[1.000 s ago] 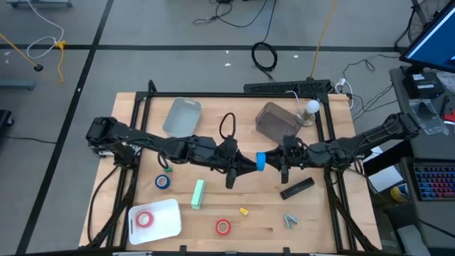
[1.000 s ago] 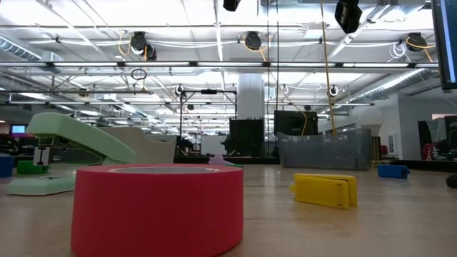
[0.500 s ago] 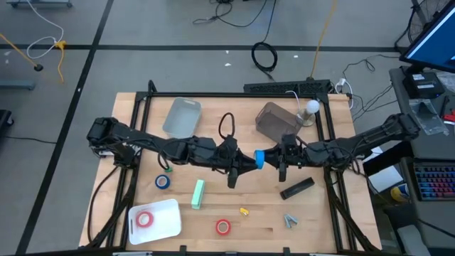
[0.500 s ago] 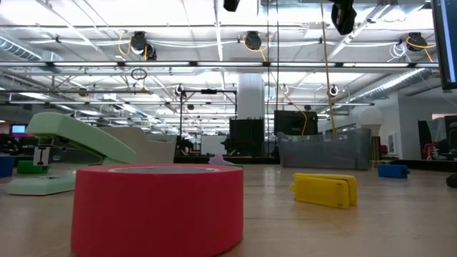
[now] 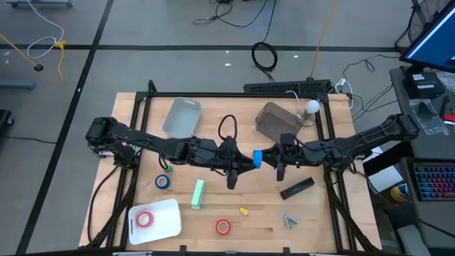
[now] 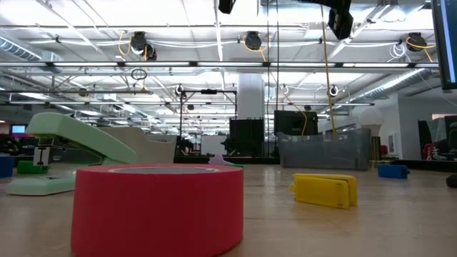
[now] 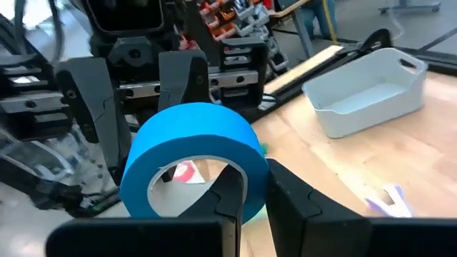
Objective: Pick and place Stapler, Stapler remover, tape
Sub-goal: Put the light blue tape into the white bin
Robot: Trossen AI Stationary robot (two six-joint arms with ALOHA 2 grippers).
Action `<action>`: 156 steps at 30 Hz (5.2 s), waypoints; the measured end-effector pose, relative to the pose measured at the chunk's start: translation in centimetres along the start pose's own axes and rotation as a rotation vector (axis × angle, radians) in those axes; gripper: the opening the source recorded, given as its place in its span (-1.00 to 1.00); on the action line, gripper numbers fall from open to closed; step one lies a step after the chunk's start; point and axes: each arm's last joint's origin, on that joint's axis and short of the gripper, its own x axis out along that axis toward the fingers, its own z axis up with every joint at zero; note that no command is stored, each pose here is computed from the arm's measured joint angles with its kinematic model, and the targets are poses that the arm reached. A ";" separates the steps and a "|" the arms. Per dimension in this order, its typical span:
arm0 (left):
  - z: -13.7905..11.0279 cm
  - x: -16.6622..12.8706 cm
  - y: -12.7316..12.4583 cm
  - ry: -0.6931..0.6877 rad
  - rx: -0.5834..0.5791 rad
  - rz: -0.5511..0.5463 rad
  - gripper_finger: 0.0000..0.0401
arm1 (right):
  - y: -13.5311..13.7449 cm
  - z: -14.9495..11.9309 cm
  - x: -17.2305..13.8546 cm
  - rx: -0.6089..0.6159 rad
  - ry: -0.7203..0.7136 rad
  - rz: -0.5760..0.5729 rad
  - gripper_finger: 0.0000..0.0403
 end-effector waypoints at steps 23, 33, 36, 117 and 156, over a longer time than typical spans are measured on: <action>0.9 -0.4 -0.1 -0.012 -0.122 -0.089 -0.10 | 0.3 0.4 -0.2 0.039 -0.002 0.045 -0.85; 0.5 -0.3 0.2 0.012 -0.116 -0.039 -0.03 | 0.3 0.4 -0.2 0.058 -0.003 0.047 -0.85; 0.7 -0.3 0.2 -0.011 -0.113 -0.036 -0.03 | 0.1 0.5 0.0 0.064 -0.009 0.039 -0.85; -8.2 -10.6 -6.6 0.773 -0.629 0.461 -0.81 | -1.3 -0.2 -4.0 -0.041 0.423 0.217 -0.56; -19.4 -18.4 -13.8 1.254 -0.594 0.801 -0.81 | -1.4 0.0 -3.9 -0.038 0.360 0.153 -0.56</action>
